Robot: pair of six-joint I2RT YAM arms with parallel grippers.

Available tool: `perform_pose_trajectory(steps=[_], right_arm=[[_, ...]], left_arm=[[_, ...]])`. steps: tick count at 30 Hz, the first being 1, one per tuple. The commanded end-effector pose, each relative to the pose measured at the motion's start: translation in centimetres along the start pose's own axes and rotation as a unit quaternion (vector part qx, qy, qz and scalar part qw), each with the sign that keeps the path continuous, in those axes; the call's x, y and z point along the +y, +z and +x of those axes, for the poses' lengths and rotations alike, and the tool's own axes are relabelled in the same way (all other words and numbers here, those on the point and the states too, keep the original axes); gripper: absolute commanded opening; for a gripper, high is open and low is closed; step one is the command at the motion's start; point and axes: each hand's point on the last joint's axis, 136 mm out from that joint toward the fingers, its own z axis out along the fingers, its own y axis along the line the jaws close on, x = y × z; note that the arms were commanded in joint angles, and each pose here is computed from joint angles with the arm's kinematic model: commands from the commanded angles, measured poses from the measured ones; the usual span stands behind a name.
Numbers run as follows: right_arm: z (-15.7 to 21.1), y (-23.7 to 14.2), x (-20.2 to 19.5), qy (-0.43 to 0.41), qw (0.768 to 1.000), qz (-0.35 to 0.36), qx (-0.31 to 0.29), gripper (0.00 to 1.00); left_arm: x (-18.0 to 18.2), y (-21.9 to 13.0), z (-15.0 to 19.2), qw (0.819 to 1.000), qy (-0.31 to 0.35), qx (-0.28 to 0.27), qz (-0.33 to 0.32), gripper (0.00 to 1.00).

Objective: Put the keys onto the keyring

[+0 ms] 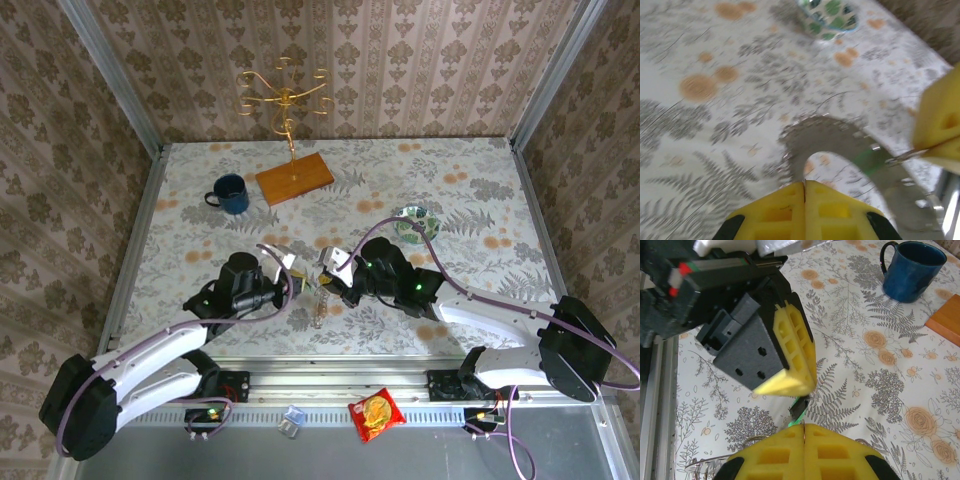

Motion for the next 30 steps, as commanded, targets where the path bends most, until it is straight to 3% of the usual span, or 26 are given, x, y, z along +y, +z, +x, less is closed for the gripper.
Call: perform_pose_trajectory(steps=[1, 5, 19, 30], right_arm=[[-1.8, -0.1, -0.3, 0.000, 1.000, 0.006, -0.017, 0.00], [-1.7, -0.1, -0.5, 0.000, 1.000, 0.010, -0.012, 0.00], [-1.0, 1.9, -2.3, 0.051, 0.997, 0.030, 0.044, 0.00], [2.5, 4.3, -6.1, 0.159, 0.972, 0.074, 0.158, 0.00]], left_arm=[[3.9, -1.0, 1.3, 0.993, -0.024, 0.057, -0.104, 0.00], [6.3, -2.3, 2.0, 0.982, -0.045, 0.076, -0.167, 0.00], [7.0, -0.2, 6.5, 0.962, -0.122, 0.178, -0.167, 0.00], [7.7, -1.0, 5.1, 0.964, -0.130, 0.136, -0.189, 0.00]])
